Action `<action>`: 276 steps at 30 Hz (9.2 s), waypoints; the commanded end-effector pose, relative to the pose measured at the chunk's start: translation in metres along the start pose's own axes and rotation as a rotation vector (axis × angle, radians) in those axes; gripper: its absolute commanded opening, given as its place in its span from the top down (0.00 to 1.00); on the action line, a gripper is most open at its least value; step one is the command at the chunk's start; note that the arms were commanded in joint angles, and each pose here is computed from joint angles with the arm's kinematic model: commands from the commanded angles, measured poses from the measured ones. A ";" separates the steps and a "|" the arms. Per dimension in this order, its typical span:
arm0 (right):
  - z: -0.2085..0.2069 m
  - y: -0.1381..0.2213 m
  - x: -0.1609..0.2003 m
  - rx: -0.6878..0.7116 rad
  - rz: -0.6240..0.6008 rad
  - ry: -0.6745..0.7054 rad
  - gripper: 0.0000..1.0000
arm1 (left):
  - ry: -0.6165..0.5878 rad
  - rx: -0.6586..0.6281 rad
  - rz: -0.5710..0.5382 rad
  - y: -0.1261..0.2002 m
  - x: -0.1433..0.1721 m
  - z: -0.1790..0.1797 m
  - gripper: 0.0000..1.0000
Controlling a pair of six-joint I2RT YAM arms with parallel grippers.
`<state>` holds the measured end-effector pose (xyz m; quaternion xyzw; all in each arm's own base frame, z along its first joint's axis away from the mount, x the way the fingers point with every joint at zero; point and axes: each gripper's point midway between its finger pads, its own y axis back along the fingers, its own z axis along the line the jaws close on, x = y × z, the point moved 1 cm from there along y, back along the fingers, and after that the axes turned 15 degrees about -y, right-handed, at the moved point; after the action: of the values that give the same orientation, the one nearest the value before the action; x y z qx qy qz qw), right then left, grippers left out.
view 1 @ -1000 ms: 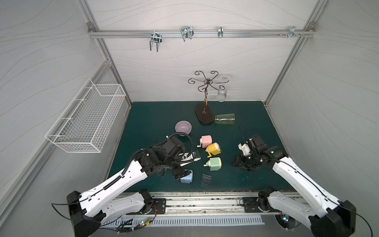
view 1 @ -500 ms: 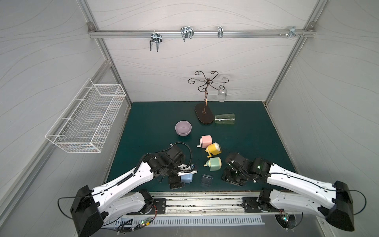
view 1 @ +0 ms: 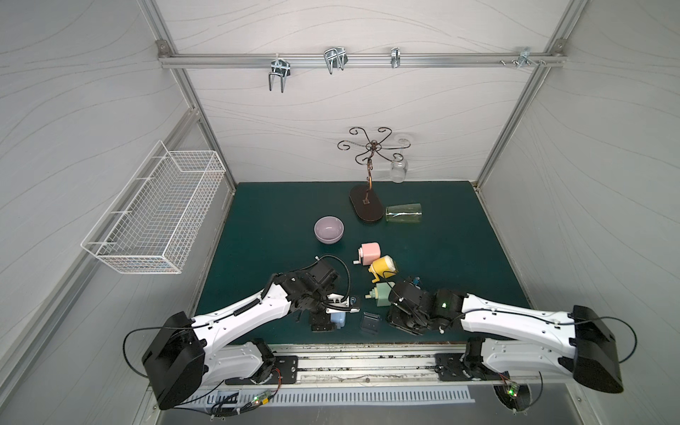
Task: Put the tray back into the pencil sharpener
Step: Pick up the pencil sharpener from the center of the board, then pick up the container from the center of the board, then close the container of the pencil sharpener.
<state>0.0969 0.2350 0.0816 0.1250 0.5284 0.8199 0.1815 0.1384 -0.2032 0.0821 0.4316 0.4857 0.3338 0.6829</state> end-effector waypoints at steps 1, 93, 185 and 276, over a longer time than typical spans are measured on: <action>0.004 -0.011 0.000 -0.011 -0.017 -0.030 0.54 | -0.043 -0.006 -0.020 -0.004 -0.002 0.002 0.19; 0.007 -0.038 0.021 0.054 0.126 -0.047 0.83 | -0.253 -0.144 -0.116 -0.024 -0.056 0.031 0.65; 0.017 -0.042 -0.012 -0.137 0.066 -0.147 0.83 | -0.308 -0.075 -0.062 -0.042 -0.051 0.022 0.67; 0.019 -0.029 0.002 -0.190 0.150 -0.099 0.64 | -0.332 0.022 -0.014 -0.046 -0.049 0.004 0.68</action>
<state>0.1044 0.2488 0.0577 0.1916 0.4396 0.8599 0.1748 0.1395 -0.2707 0.0688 0.4546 0.3718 0.2612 0.7660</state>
